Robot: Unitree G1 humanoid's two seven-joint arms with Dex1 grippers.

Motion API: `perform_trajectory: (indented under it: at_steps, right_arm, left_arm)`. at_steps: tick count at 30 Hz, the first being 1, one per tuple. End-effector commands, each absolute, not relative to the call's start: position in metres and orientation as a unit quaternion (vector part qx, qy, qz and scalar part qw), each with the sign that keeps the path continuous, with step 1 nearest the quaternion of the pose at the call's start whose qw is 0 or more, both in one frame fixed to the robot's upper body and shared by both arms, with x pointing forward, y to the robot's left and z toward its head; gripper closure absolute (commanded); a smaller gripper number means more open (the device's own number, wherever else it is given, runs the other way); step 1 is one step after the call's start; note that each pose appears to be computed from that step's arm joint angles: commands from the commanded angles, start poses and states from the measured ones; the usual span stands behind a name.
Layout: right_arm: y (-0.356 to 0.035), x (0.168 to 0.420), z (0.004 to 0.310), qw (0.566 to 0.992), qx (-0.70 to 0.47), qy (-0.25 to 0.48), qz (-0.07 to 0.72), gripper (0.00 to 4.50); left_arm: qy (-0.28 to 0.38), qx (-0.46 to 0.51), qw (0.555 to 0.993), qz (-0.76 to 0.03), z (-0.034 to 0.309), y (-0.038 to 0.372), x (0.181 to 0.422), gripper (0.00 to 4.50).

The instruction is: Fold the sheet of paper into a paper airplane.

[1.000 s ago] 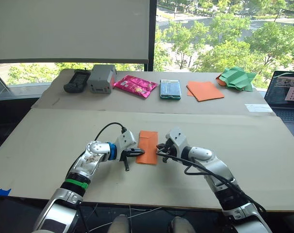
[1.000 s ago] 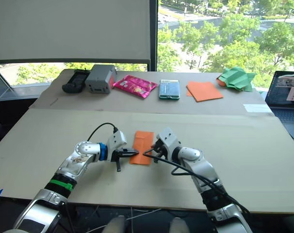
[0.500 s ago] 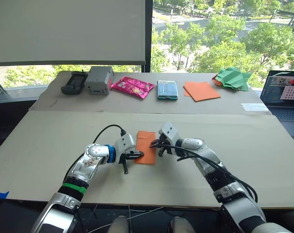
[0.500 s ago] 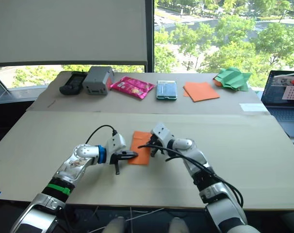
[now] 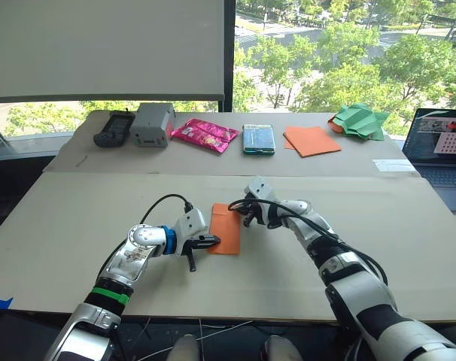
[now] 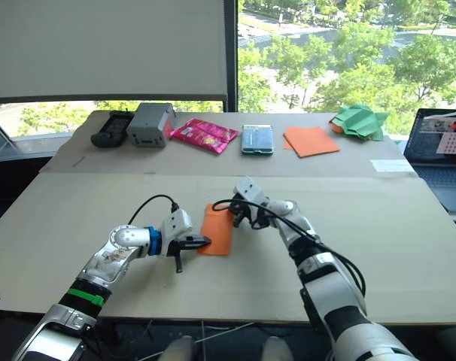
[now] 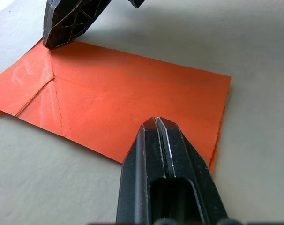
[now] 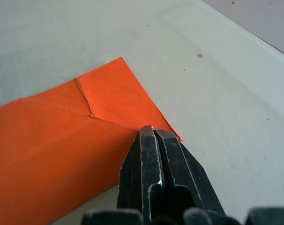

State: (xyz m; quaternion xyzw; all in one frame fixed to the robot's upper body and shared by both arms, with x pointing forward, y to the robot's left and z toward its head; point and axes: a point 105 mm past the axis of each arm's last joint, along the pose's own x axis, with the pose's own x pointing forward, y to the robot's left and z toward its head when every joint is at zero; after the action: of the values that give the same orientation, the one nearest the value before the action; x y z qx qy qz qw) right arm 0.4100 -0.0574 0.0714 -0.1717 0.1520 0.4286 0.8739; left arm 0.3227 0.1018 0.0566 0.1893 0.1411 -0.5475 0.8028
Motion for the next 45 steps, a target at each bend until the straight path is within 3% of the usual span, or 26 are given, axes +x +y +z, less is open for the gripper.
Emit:
perform_trajectory:
  at_steps: [1,4,10,32,45]
  right_arm:
    - [-0.062,0.406,0.059,0.868,-0.177,0.170,0.432,4.45]
    - [-0.061,0.400,0.055,0.861,-0.175,0.172,0.445,4.45]
    - [-0.055,0.364,0.037,0.829,-0.159,0.184,0.504,4.45]
    - [-0.064,0.274,0.007,0.792,-0.140,0.256,0.536,4.45]
    - [-0.061,0.274,0.032,0.807,-0.133,0.221,0.532,4.45]
  left_arm:
    - [0.167,0.198,0.799,-0.542,0.045,0.107,0.319,4.50]
    - [0.167,0.199,0.800,-0.541,0.046,0.108,0.319,4.50]
    - [0.166,0.199,0.799,-0.543,0.047,0.107,0.320,4.50]
    - [0.167,0.200,0.793,-0.551,0.046,0.104,0.322,4.50]
    - [0.158,0.197,0.798,-0.548,0.053,0.104,0.325,4.50]
